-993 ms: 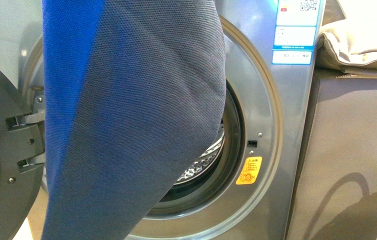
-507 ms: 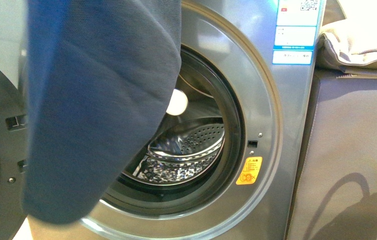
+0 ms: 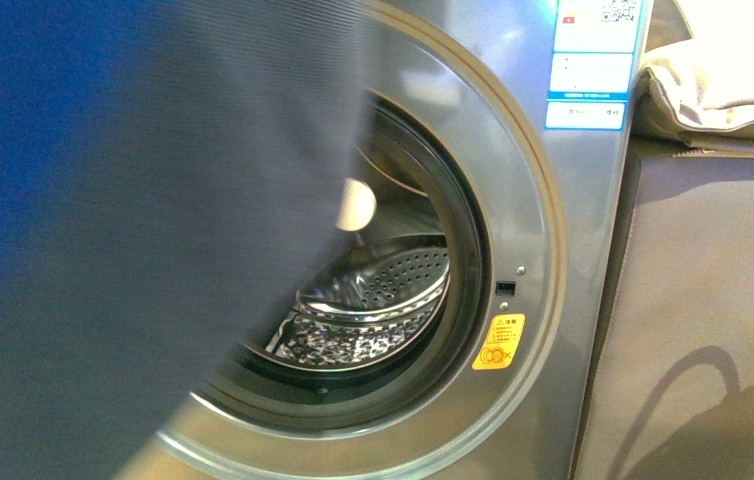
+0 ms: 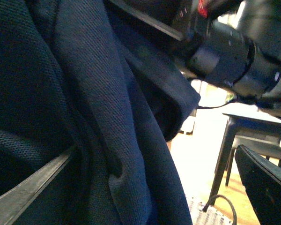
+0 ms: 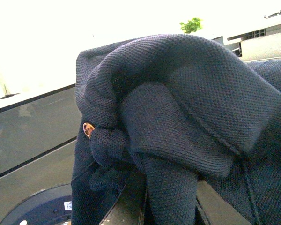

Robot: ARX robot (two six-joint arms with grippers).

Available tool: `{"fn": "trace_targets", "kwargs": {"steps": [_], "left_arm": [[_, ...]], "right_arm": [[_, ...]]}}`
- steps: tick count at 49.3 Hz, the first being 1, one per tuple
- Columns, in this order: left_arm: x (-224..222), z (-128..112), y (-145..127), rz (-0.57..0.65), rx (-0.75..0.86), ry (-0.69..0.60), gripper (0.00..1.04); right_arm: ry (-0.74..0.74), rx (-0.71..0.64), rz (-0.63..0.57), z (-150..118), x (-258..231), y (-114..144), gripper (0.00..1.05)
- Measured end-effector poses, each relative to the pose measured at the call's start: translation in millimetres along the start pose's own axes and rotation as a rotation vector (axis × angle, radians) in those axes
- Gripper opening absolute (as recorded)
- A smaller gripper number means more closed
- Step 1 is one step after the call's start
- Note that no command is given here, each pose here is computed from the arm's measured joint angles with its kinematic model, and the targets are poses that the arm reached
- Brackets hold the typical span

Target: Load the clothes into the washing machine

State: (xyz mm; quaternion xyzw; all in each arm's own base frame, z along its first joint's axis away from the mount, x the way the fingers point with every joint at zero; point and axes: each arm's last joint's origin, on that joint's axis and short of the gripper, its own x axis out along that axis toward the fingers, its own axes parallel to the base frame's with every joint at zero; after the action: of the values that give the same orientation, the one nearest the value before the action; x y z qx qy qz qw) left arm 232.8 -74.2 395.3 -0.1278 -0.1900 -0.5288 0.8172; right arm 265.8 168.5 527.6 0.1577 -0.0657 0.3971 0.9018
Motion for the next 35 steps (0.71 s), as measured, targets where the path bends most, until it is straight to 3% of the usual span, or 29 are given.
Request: {"fn": "trace_targets", "kwargs": {"steps": [8, 24, 35], "left_arm": [[15, -11, -4, 0.019, 0.068, 0.044, 0.98], [47, -12, 14, 0.282, 0.198, -0.019, 0.98], [55, -11, 11, 0.280, 0.178, -0.057, 0.98]], "right_arm": [[0.000, -0.007, -0.001, 0, 0, 0, 0.13], [-0.003, -0.007, -0.008, 0, 0, 0, 0.12], [-0.003, -0.007, -0.008, 0, 0, 0, 0.12]]}}
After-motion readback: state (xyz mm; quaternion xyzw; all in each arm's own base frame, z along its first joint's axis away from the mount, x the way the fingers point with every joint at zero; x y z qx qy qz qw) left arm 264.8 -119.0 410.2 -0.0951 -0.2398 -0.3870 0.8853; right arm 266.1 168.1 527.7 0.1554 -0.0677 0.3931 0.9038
